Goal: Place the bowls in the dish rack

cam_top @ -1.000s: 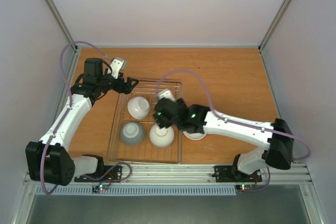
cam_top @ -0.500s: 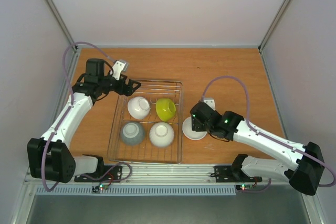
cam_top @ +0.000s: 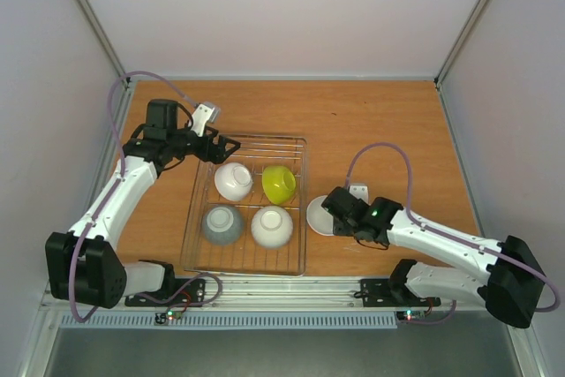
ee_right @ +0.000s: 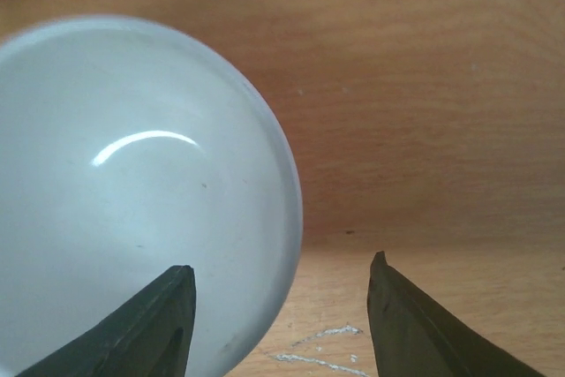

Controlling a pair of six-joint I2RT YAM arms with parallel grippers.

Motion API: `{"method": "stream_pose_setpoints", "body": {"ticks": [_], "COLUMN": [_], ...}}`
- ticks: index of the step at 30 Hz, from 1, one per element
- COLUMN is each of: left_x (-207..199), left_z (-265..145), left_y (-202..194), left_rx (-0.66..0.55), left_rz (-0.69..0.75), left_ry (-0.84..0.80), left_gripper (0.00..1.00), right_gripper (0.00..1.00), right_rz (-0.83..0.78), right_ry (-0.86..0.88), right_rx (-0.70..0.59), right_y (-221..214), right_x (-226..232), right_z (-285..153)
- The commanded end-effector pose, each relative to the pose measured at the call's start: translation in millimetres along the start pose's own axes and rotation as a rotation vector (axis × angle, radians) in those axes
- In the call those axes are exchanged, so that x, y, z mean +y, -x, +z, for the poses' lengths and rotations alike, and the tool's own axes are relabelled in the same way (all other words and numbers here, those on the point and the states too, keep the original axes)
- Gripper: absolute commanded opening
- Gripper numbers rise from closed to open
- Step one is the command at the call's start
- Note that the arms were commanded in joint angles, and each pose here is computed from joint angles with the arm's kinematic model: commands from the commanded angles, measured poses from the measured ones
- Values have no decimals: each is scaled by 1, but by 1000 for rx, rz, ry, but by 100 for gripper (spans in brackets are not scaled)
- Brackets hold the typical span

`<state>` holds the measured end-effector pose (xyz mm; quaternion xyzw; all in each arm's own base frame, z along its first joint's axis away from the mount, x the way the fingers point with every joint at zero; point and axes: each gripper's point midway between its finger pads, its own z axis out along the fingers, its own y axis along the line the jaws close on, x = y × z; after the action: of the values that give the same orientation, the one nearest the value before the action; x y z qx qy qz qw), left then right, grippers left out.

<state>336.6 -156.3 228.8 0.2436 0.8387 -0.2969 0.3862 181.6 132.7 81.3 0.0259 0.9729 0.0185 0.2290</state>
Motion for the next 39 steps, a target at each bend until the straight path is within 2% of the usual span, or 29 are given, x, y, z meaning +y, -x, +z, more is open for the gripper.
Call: {"method": "stream_pose_setpoints", "body": {"ticks": [1,8,14,17,23,31,39], "left_x": [-9,-8,-7,-8,-9,-29,-60], "left_z": [-9,-7,-6,-6,-3,9,23], "left_y": [18,17,16,16,15,6,-13], "left_rx": [-43,-41,-39,-37,-30,36,146], "left_rz": [48,49,53,58,62,88,116], "left_ry": [-15,-14,-7,-4,-10,-81,-226], "left_gripper": [95,95,95,95,95,95,93], "right_gripper": [51,36,16,3,1,1,1], "right_rz": [48,39,28,27,45,66,-50], "right_ry": [-9,-30,-25,-37,-115,-233,-106], "right_rx": [30,27,9,1,-63,-269,-320], "right_y": [-12,-13,-8,-6,7,58,101], "right_x": [0,-2,0,-3,-23,-51,8], "right_z": [18,26,23,20,1,-59,-73]}}
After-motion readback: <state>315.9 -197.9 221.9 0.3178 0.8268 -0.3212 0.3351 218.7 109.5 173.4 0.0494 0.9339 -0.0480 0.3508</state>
